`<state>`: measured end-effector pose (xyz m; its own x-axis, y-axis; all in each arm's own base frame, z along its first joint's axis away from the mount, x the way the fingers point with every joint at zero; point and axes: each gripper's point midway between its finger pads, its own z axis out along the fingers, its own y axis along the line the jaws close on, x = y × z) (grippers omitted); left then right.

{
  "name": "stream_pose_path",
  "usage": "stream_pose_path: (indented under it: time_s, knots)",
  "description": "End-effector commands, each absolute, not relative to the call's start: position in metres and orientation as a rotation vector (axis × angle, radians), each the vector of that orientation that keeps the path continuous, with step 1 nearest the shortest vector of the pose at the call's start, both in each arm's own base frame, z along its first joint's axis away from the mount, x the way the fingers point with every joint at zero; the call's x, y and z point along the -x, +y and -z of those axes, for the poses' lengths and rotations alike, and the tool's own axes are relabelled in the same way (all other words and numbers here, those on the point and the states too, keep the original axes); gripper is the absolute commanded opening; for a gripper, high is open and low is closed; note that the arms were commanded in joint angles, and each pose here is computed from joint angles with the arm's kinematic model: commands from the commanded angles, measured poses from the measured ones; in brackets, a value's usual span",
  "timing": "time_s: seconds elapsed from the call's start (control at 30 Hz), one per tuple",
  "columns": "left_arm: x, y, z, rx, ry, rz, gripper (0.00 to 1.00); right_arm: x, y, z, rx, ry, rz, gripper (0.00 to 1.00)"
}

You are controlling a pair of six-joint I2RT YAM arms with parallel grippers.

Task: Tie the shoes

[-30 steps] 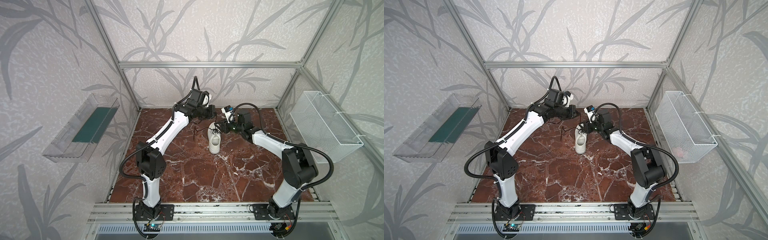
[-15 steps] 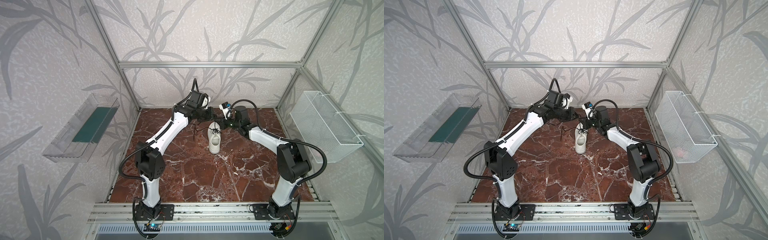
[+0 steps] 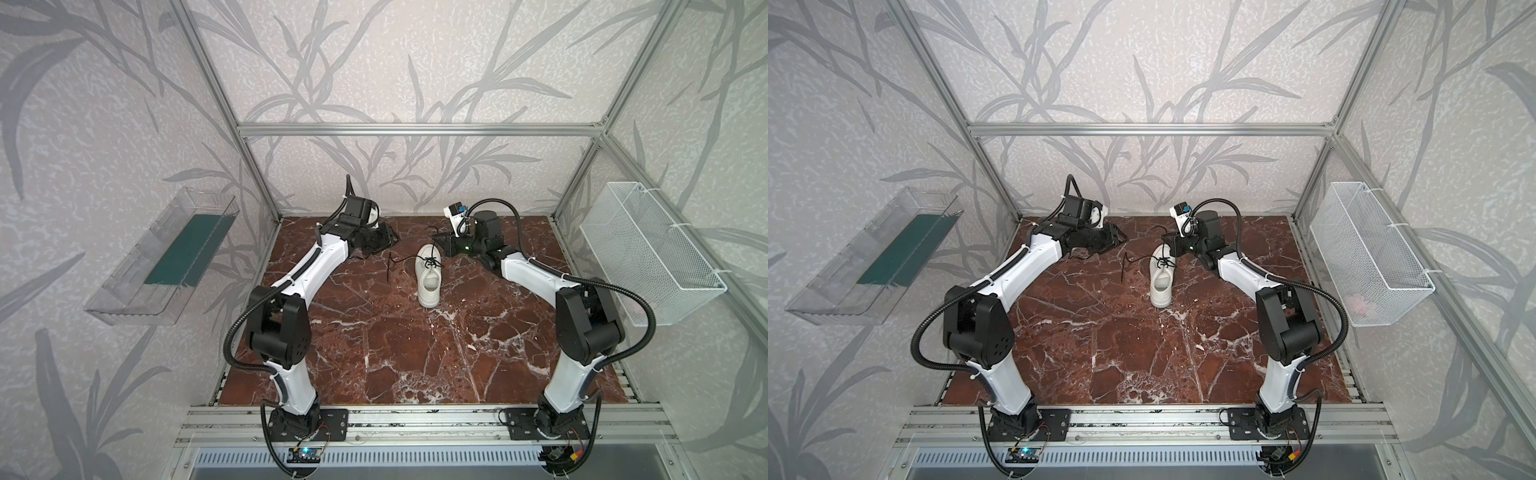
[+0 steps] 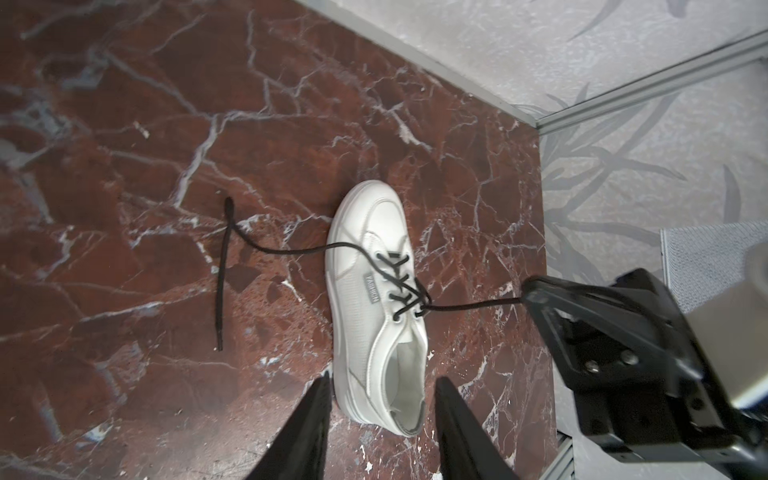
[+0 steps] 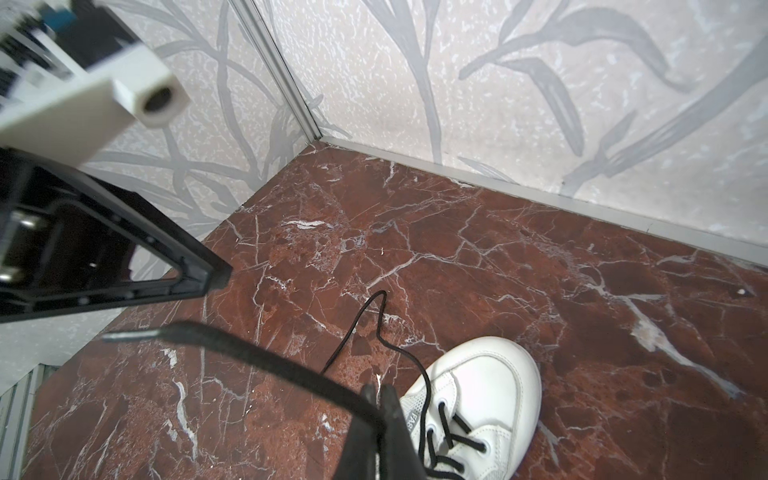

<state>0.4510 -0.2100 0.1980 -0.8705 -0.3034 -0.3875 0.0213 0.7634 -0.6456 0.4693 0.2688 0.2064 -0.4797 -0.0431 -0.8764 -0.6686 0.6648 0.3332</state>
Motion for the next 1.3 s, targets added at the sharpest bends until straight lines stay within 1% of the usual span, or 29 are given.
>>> stream_pose_path:
  time_s: [0.0,0.17,0.47,0.57,0.93,1.27]
  knots:
    - [-0.457,-0.221,-0.193,0.338,2.393,1.105,0.45,-0.464,0.268,-0.216,0.558,1.929,-0.865,0.00]
    - [-0.466,-0.232,-0.171,0.573,2.265,1.334,0.51,-0.463,0.268,-0.217,0.561,1.935,-0.864,0.00]
    - [-0.485,-0.239,-0.144,0.855,2.056,1.561,0.55,-0.462,0.267,-0.221,0.558,1.932,-0.862,0.00]
    - [-0.492,-0.243,-0.135,0.909,2.011,1.632,0.57,-0.461,0.266,-0.223,0.556,1.931,-0.864,0.00]
    - [-0.498,-0.249,-0.097,1.074,1.974,1.645,0.59,-0.458,0.264,-0.229,0.558,1.929,-0.860,0.00]
    - [-0.507,-0.261,-0.079,1.125,1.981,1.637,0.59,-0.457,0.264,-0.230,0.546,1.931,-0.875,0.00]
